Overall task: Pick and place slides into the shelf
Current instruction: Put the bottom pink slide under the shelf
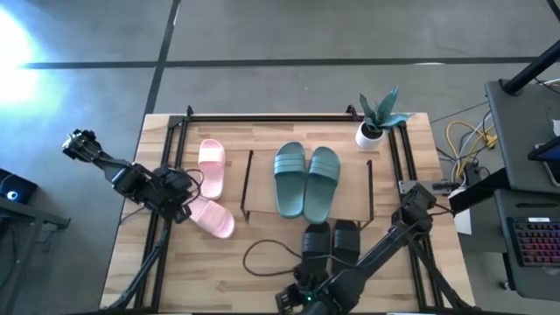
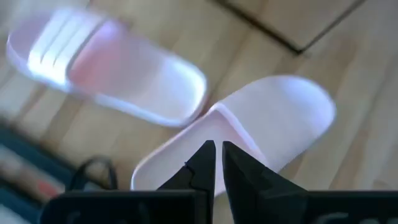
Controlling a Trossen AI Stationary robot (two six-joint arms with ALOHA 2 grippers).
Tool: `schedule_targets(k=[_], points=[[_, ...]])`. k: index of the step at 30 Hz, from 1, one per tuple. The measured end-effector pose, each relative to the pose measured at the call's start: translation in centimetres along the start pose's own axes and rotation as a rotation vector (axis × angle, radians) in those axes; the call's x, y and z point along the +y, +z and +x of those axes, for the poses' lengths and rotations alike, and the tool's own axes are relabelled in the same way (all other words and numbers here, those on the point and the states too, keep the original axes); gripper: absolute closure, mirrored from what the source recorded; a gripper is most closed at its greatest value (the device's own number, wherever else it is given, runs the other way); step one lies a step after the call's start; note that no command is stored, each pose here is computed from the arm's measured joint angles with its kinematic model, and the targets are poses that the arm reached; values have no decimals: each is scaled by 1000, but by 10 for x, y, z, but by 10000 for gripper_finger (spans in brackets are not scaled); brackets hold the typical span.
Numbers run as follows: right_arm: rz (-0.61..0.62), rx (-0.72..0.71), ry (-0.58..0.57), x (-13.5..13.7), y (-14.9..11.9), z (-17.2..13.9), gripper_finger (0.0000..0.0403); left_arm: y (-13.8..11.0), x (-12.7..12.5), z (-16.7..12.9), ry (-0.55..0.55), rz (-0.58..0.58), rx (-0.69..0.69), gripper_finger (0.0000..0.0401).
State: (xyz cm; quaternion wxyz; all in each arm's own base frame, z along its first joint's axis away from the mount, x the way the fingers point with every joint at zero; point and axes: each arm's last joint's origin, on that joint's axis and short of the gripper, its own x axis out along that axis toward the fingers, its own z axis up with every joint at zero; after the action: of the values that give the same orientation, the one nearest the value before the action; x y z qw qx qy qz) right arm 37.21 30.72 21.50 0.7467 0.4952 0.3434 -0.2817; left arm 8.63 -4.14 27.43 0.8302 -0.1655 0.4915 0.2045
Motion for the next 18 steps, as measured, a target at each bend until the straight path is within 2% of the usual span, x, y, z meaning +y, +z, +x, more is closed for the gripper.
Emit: schedule_targets(k=[7, 12, 18], points=[[-13, 46, -35, -2, 3, 2, 364, -20, 0, 32, -122, -56, 86, 386], [14, 54, -29, -1, 3, 3, 364, -28, -3, 53, -278, -92, 8, 386], [71, 84, -27, 1, 1, 1, 364, -39, 11, 60, -347, -148, -46, 363]])
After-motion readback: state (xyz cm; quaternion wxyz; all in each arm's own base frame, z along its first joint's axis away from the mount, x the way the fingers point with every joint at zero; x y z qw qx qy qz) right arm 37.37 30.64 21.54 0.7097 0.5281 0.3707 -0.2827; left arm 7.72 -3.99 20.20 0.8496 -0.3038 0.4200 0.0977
